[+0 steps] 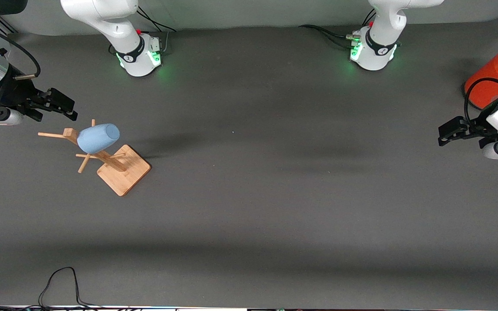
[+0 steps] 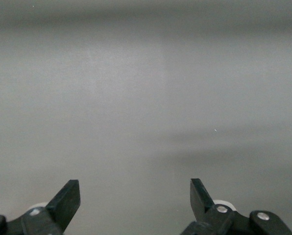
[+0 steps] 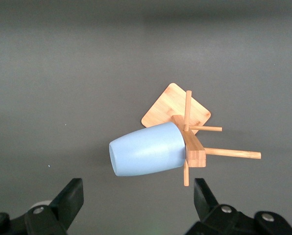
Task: Rotate and upright cup with both arms
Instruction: 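Reach the right gripper toward the blue cup on the wooden stand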
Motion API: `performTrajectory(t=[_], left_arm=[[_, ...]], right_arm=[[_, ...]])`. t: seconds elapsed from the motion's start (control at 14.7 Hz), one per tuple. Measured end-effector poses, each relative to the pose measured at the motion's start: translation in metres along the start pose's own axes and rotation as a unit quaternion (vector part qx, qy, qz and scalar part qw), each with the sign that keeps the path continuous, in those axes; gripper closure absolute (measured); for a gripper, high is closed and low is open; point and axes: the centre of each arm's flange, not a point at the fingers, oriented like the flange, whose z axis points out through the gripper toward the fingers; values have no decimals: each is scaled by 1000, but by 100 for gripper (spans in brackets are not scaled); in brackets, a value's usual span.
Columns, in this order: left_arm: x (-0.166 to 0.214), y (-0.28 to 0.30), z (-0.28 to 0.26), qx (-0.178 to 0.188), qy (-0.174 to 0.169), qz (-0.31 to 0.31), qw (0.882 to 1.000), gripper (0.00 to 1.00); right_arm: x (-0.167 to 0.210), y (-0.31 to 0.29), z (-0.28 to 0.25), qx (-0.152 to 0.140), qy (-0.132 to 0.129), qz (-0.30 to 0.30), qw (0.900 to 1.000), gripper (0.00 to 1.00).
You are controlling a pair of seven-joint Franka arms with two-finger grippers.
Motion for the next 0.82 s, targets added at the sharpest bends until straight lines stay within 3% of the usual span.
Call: performTrajectory(t=[0.48, 0.68, 0.82], left_arm=[[0, 0, 0, 0, 0, 0, 1000, 0], [0, 0, 0, 0, 0, 0, 1000, 0], [0, 0, 0, 0, 0, 0, 1000, 0]], right_arm=[[3, -2, -13, 4, 13, 1, 1000, 0], [7, -2, -8, 36, 2, 57, 998, 0], [11, 2, -5, 68, -11, 131, 989, 0]])
